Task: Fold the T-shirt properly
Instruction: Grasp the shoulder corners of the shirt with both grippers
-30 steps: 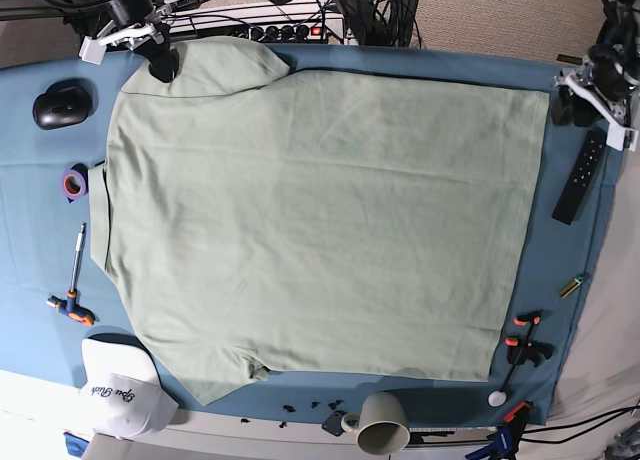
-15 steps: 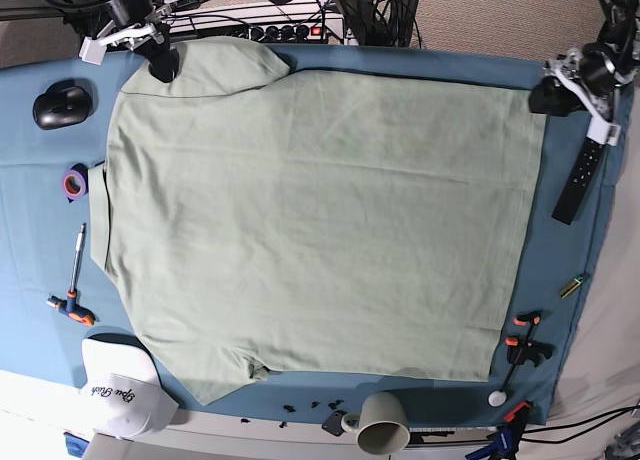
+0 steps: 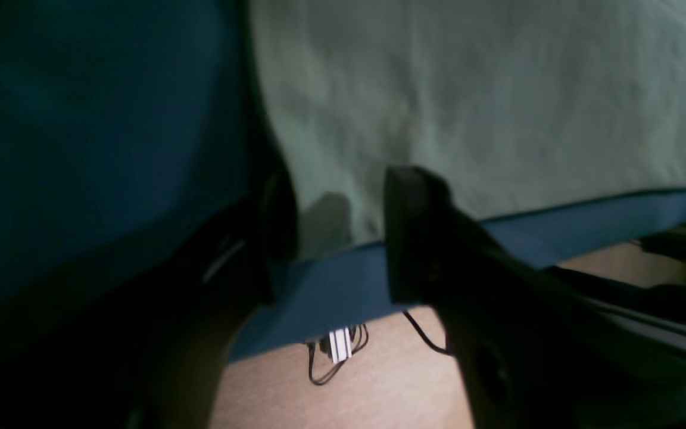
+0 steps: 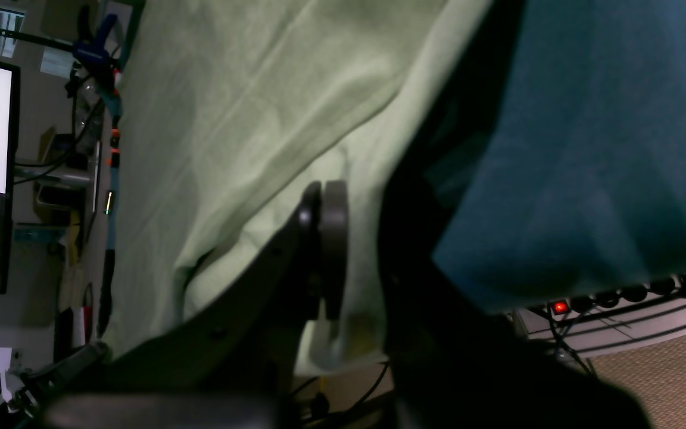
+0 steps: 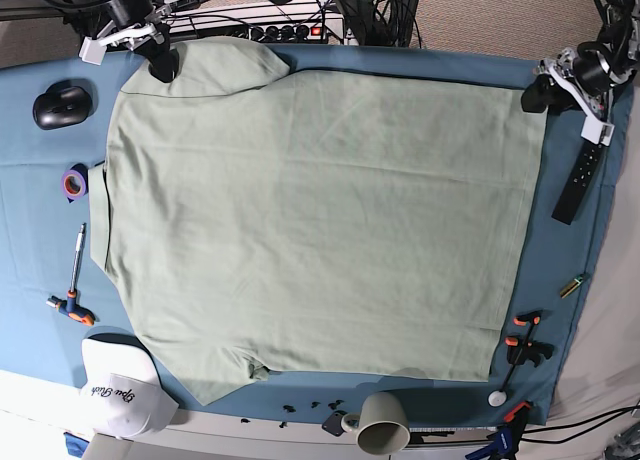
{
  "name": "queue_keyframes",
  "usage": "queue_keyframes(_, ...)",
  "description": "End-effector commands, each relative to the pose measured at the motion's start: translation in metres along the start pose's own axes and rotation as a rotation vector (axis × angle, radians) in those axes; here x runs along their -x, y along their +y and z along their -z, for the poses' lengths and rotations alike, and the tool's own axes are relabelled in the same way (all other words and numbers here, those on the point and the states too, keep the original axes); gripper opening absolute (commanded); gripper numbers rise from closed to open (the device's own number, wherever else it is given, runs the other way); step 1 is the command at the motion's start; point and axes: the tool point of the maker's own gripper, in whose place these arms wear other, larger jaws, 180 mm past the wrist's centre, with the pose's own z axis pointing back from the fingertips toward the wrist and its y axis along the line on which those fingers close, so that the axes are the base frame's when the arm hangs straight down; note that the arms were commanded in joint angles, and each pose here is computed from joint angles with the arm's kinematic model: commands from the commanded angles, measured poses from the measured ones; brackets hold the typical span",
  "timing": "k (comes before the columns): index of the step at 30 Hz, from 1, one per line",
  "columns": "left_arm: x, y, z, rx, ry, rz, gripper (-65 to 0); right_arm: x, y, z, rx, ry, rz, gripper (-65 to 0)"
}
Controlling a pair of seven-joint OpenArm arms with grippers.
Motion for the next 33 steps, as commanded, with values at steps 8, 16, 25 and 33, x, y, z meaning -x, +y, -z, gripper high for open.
queue_keyframes(8,0.0078,0.0025,-0.0024,-0.009,0.045,0.012,-44.7,0.0158,-0.0119,-0.0047,0.062,0.086,-0.027,-65.0)
queue_keyframes(16,0.0076,0.0025,-0.0024,-0.01,0.044,0.012,-65.0,0.0151,-0.0106,-0.0059,0.053,0.077,-0.015,-65.0)
queue_keyframes(25,0.0068,0.0037,-0.0024,-0.016,0.039,0.019,-65.0,0.0113,-0.0074,-0.0057,0.036,0.056,0.003,-65.0)
queue_keyframes(33,0.0106,0.001,-0.0004,-0.011,0.038,0.005,-65.0,0.0197,-0.0074,-0.0064,0.035,0.102,0.004,-65.0)
